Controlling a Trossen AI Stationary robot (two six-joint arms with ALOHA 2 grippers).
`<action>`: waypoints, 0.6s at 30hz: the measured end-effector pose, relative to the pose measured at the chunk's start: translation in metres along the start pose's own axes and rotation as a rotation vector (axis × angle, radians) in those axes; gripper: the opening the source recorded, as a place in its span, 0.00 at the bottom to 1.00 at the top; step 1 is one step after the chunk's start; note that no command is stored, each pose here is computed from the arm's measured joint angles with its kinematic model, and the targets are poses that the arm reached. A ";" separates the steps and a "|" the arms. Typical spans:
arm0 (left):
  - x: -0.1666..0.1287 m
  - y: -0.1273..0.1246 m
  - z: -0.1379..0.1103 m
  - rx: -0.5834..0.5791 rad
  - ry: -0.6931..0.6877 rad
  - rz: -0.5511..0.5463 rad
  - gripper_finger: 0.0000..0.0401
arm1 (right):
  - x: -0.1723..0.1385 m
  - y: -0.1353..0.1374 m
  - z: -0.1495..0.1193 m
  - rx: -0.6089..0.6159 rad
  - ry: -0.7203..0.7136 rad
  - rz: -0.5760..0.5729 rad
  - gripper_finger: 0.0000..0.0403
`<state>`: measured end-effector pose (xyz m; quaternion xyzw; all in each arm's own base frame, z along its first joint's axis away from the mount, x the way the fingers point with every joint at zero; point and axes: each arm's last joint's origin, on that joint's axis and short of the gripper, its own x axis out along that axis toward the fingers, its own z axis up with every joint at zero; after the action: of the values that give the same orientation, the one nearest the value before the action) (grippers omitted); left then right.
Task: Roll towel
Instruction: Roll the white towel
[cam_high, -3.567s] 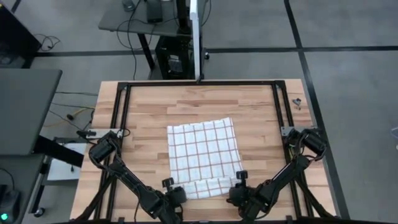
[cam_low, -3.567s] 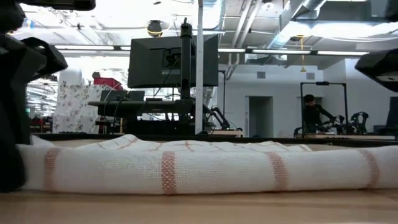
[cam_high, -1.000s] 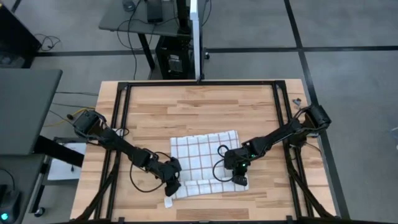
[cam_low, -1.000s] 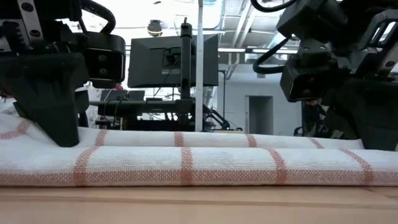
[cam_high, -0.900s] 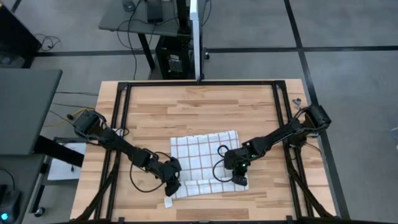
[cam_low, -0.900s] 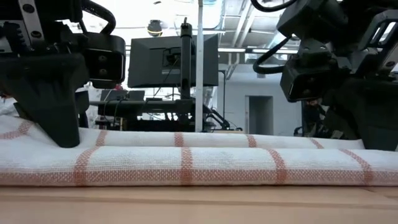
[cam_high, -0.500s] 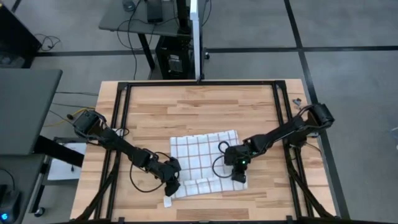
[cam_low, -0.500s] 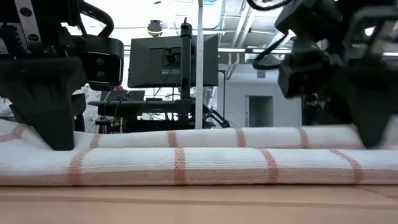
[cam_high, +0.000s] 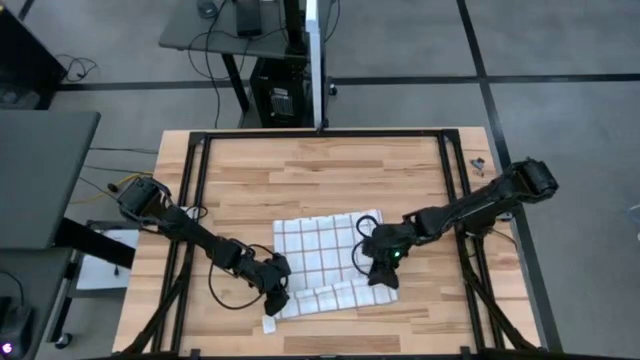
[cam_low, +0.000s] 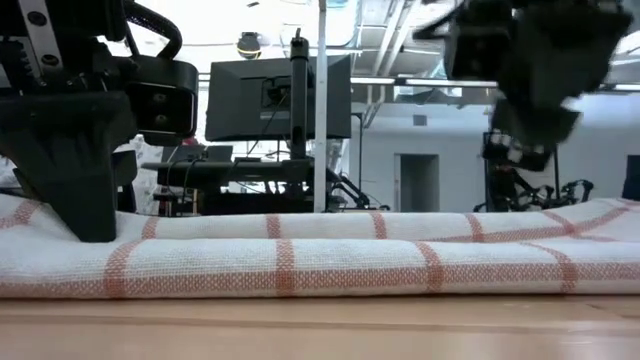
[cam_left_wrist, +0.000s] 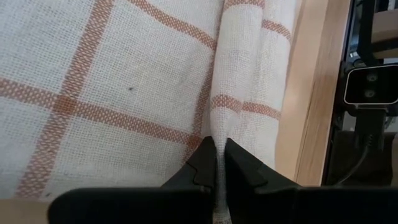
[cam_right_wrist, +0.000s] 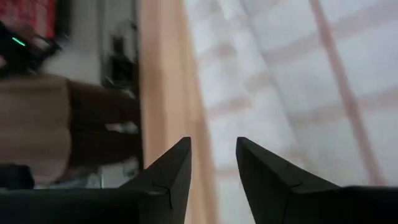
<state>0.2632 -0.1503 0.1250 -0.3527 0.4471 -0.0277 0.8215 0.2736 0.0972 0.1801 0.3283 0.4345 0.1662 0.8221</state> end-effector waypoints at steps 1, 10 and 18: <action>0.000 0.000 0.000 0.000 0.000 0.000 0.00 | 0.006 0.001 -0.002 -0.002 0.001 0.006 0.30; 0.000 -0.001 0.001 -0.009 -0.003 -0.004 0.00 | 0.056 -0.012 -0.033 0.053 0.144 -0.041 0.28; -0.004 0.000 0.005 -0.094 -0.002 0.000 0.00 | 0.074 -0.012 -0.048 0.079 0.192 -0.045 0.27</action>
<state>0.2645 -0.1461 0.1293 -0.3910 0.4470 -0.0064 0.8045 0.2757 0.1491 0.1077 0.3329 0.5249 0.1611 0.7666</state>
